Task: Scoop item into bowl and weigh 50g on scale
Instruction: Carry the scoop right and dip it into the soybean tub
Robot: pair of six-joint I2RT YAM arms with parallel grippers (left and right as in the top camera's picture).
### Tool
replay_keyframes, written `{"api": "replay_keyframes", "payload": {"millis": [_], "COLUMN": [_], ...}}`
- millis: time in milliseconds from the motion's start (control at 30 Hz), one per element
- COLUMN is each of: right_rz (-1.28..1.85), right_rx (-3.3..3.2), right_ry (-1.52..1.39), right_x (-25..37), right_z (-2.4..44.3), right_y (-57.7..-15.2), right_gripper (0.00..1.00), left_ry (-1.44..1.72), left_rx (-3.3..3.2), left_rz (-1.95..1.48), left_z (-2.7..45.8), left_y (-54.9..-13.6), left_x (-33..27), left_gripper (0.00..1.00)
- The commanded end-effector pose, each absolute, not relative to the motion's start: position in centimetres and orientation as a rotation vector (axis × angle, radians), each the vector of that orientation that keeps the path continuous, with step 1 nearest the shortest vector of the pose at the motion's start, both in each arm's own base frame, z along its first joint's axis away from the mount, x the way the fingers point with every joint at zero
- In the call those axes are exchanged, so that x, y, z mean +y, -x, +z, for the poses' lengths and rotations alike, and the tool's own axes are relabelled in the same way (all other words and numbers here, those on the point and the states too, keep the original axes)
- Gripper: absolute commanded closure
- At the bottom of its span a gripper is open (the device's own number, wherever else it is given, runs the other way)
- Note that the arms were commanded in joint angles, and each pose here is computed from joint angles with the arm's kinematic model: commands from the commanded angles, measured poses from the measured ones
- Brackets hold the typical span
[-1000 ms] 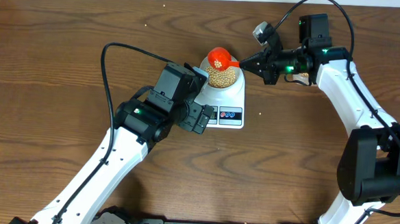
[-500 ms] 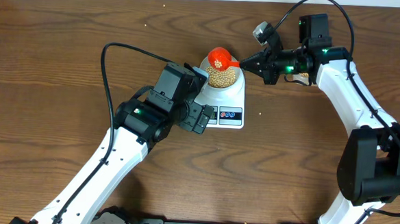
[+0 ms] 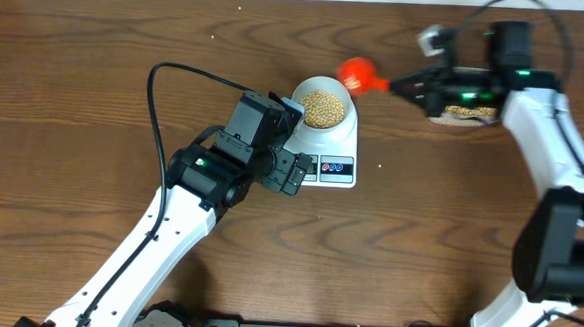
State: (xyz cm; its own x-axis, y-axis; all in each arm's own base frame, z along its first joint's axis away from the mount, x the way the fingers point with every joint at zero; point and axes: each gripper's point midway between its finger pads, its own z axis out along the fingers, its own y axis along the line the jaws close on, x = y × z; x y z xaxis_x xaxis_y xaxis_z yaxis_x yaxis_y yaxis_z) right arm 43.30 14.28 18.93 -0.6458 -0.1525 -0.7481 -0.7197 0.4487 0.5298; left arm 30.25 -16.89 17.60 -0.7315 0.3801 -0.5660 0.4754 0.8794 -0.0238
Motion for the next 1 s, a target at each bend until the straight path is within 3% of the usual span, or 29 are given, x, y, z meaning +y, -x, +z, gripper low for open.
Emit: {"api": "replay_keyframes", "payload": {"millis": [0, 200, 333, 633, 967], "right_rz": [1.107, 0.722, 0.454, -0.132, -0.672], "right_rx": [2.023, 2.219, 2.366, 2.574, 2.529], "right_ry": [0.590, 0.337, 0.253, 0.308, 0.394], "right_x": [8.7, -0.6, -3.7, -4.1, -3.0], "right_z": [23.7, 22.4, 20.5, 17.7, 19.3], "right_y": [-42.9, -43.3, -43.1, -42.8, -42.9], "right_gripper": [0.99, 0.99, 0.99, 0.98, 0.99], "left_ry": [-0.608, -0.608, -0.608, -0.608, -0.608], "left_rx": [2.489, 2.489, 2.489, 2.489, 2.489], "left_rz": [-0.205, -0.206, -0.206, -0.205, -0.206], "left_z": [17.3, 17.3, 17.3, 17.3, 17.3], "left_y": [-30.4, -30.4, -30.4, -30.4, -30.4], "left_x": [-16.6, -16.6, -16.6, -16.6, -16.6], "left_gripper": [0.02, 0.02, 0.02, 0.02, 0.02]}}
